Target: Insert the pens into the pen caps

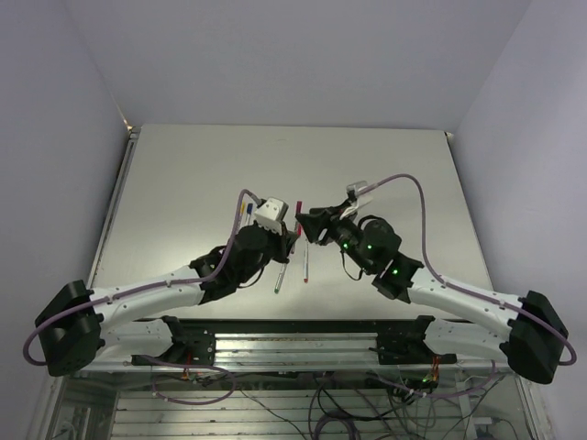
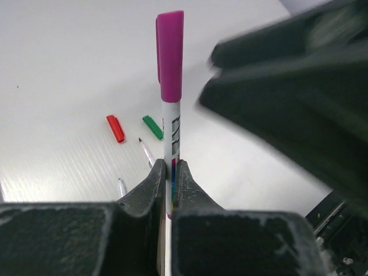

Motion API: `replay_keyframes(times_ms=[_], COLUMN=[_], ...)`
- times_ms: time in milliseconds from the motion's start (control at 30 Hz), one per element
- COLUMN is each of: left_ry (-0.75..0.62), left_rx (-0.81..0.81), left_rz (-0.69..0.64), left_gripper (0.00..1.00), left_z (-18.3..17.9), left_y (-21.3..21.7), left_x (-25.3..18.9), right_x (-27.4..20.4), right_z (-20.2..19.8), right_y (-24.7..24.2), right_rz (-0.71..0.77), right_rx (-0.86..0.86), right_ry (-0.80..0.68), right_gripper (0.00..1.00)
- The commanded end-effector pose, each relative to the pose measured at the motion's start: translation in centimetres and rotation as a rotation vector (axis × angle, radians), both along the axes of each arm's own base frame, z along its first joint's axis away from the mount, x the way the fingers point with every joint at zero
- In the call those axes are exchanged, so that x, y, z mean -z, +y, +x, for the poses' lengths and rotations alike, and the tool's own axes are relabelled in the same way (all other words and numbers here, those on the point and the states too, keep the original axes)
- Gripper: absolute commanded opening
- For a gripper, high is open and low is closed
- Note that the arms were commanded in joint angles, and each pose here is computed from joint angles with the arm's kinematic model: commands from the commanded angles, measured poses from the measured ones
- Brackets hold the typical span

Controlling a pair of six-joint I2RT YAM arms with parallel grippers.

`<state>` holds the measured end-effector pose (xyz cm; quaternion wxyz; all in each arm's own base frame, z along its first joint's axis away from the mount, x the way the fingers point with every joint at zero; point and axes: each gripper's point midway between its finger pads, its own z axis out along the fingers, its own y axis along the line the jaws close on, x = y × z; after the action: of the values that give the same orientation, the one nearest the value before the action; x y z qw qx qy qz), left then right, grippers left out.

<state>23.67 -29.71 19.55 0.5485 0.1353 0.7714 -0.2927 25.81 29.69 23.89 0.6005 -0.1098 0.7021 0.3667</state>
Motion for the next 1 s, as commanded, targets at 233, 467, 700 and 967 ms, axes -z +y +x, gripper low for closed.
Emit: replay_keyframes(times_ms=[233,467,700,967], left_ry=[0.051,0.200,0.335,0.447], left_rx=[-0.152,-0.207,-0.251,-0.264], left_rz=[0.218,0.350,0.490,0.545], left_gripper=[0.07,0.07,0.07,0.07], left_z=[2.3,6.8,9.4,11.4], left_y=[2.2,5.1,6.7,7.4], left_x=[5.3,9.8,14.1,17.3], right_x=[-4.4,-1.6,0.2,1.5], right_z=[0.9,0.5,0.4,0.3], right_y=[-6.0,-8.1,-8.7,-8.7], right_rz=[-0.015,-0.043,-0.064,-0.086], right_rx=[0.248,0.318,0.343,0.342], right_ry=[-0.072,0.003,0.047,0.076], right_gripper=[0.48,0.48,0.48,0.48])
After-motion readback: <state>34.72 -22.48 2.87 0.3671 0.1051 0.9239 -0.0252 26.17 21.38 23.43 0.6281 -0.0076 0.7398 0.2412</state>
